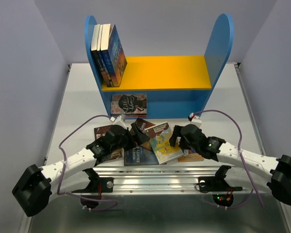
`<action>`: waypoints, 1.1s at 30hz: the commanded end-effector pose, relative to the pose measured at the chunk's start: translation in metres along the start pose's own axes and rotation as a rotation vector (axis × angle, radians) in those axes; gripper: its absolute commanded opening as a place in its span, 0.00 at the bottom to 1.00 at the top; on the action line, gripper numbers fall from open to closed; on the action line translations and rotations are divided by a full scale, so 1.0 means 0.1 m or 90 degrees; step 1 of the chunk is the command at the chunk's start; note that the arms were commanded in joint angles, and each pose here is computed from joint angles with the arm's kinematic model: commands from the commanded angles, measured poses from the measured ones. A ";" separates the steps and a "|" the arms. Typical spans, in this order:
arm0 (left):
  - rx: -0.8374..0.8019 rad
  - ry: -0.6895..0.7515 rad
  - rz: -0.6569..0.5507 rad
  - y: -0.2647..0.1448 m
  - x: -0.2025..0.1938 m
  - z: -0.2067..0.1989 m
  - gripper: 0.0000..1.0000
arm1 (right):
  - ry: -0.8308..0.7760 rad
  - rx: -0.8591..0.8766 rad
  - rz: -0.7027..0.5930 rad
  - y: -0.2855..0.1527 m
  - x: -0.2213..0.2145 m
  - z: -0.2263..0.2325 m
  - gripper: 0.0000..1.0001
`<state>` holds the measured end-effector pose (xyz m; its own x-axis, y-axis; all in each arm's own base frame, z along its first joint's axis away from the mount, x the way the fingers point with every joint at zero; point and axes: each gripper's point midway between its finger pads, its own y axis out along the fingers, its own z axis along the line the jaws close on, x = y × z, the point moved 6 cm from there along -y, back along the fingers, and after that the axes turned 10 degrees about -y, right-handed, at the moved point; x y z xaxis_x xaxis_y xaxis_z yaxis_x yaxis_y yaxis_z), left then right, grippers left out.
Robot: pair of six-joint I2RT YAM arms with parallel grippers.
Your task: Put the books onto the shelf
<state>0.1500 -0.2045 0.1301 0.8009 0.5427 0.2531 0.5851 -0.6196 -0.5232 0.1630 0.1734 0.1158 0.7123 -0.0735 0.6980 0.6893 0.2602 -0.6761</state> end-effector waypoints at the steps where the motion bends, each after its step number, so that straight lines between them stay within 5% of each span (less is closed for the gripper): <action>1: -0.045 -0.003 0.014 0.14 -0.06 -0.19 0.99 | 0.022 0.059 -0.010 0.08 0.05 0.18 1.00; 19: 0.022 -0.014 0.041 0.43 -0.22 -0.15 0.76 | 0.074 0.182 0.083 0.05 -0.18 0.28 1.00; 26: 0.024 -0.020 0.069 0.40 -0.35 -0.14 0.75 | 0.086 0.264 0.112 -0.02 -0.21 0.43 1.00; 33: 0.019 -0.024 0.075 0.35 -0.44 -0.14 0.70 | 0.089 0.314 0.122 -0.12 -0.19 0.50 0.88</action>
<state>0.1334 -0.2513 0.0963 0.8722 0.4651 0.1515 0.4487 -0.6373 -0.6265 0.1342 0.2097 0.1046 0.8680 -0.0744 0.4910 0.4280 0.6137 -0.6635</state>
